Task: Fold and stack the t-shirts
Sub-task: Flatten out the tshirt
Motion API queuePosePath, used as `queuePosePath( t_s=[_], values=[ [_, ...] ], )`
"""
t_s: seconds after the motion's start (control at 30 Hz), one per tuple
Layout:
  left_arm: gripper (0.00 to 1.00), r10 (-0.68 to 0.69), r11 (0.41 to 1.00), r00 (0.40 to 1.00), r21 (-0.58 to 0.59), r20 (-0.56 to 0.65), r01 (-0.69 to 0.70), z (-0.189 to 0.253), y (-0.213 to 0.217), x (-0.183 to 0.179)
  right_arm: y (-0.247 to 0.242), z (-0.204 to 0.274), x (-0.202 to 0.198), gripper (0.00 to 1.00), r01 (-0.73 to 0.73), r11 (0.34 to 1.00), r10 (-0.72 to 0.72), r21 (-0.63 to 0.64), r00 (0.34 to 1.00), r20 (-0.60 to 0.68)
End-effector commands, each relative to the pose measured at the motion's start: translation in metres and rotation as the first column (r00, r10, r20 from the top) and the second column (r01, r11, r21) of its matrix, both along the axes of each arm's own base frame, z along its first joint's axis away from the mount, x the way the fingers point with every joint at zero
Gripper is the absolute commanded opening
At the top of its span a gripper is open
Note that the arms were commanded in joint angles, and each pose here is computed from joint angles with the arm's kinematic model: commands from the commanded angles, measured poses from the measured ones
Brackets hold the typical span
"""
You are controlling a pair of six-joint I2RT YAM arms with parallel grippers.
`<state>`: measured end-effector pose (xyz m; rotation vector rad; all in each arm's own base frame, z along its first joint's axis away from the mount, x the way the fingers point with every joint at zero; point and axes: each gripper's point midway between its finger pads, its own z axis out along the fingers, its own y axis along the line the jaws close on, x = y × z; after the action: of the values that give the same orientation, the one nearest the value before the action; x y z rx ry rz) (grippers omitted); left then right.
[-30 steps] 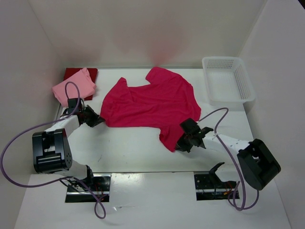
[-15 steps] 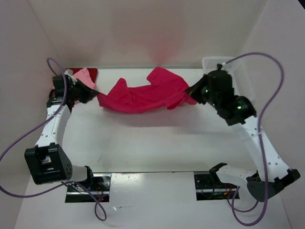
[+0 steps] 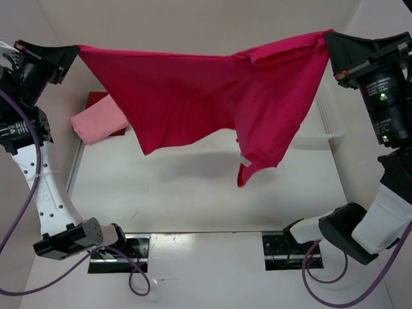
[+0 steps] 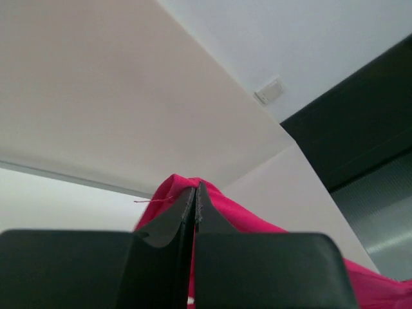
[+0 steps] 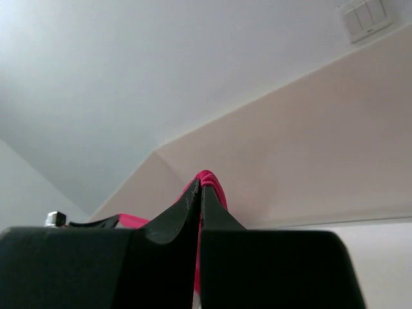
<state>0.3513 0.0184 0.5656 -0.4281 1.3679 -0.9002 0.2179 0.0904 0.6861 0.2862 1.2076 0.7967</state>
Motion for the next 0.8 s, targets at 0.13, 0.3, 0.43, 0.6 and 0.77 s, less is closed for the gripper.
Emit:
queuePosePath(
  t_s=[0.13,0.3,0.43,0.6,0.77],
  values=[
    [0.0,0.053,0.993,0.977,-0.091,-0.205,-0.073,-0.091,0.042,0.067,0.047,-0.125,0.174,0.0,-0.043,0.968,-0.033,-0.248,0.956,-0.293],
    [0.0,0.034,0.996,0.94,-0.068,-0.341,-0.061,-0.173,0.034,0.121,0.029,-0.202,0.258,0.0,-0.094,0.953,-0.049,-0.287,0.889,-0.455],
    [0.0,-0.021,0.993,0.917,-0.113,-0.397,-0.026,-0.198,0.033,0.169,0.029,-0.203,0.305,0.0,-0.058,0.958,-0.066,-0.282,0.909,-0.412],
    [0.0,-0.027,0.995,0.963,-0.102,-0.269,0.0,-0.128,0.037,0.187,0.035,-0.158,0.299,0.0,-0.071,0.982,0.014,-0.177,0.953,-0.304],
    [0.0,-0.063,0.987,0.987,-0.157,-0.151,0.039,-0.084,0.048,0.182,0.029,-0.072,0.242,0.0,-0.094,0.99,0.084,-0.102,0.992,-0.091]
  ],
)
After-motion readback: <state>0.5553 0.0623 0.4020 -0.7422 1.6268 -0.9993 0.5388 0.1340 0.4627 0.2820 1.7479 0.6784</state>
